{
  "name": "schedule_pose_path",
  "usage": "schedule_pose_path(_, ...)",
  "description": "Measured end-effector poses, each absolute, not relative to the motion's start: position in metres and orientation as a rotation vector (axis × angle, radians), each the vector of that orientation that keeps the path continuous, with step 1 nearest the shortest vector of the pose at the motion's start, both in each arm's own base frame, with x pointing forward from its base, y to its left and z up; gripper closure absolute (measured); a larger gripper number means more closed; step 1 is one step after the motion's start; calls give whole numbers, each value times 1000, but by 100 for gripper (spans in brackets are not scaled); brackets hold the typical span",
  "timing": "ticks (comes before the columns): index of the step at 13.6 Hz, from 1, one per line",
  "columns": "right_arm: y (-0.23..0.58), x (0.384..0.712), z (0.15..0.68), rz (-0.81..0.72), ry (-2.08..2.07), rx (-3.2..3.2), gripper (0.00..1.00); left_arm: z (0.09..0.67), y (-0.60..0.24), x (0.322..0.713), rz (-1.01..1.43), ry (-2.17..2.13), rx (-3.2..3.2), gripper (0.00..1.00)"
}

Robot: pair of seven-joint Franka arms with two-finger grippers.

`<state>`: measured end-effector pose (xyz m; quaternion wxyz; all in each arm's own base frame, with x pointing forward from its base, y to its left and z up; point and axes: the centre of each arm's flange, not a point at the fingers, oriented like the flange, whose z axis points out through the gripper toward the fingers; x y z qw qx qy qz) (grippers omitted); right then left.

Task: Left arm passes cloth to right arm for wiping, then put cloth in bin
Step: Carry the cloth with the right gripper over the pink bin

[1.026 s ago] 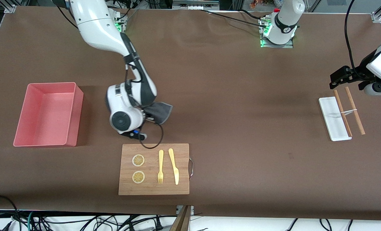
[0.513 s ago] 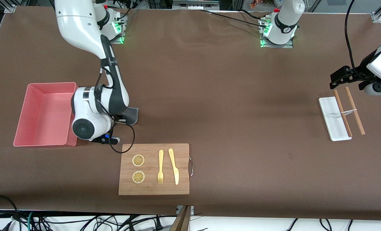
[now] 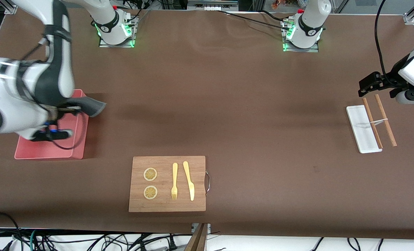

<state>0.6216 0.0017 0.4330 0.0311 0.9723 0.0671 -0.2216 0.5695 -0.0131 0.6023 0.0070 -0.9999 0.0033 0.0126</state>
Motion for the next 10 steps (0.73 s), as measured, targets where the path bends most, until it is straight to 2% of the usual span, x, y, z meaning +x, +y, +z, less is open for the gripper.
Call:
schedule_pose_path(4,-93,614,428,-714,337,2986,98,602,-12,569,44,6,-3127,0)
schedule_pose_path(7,-149,615,395,-719,411,2968,98,602,-11,569,48,6,-3127,0)
schedule_pose_path(10,-166,623,352,-704,452,2932,98,602,-11,569,50,6,-3127,0)
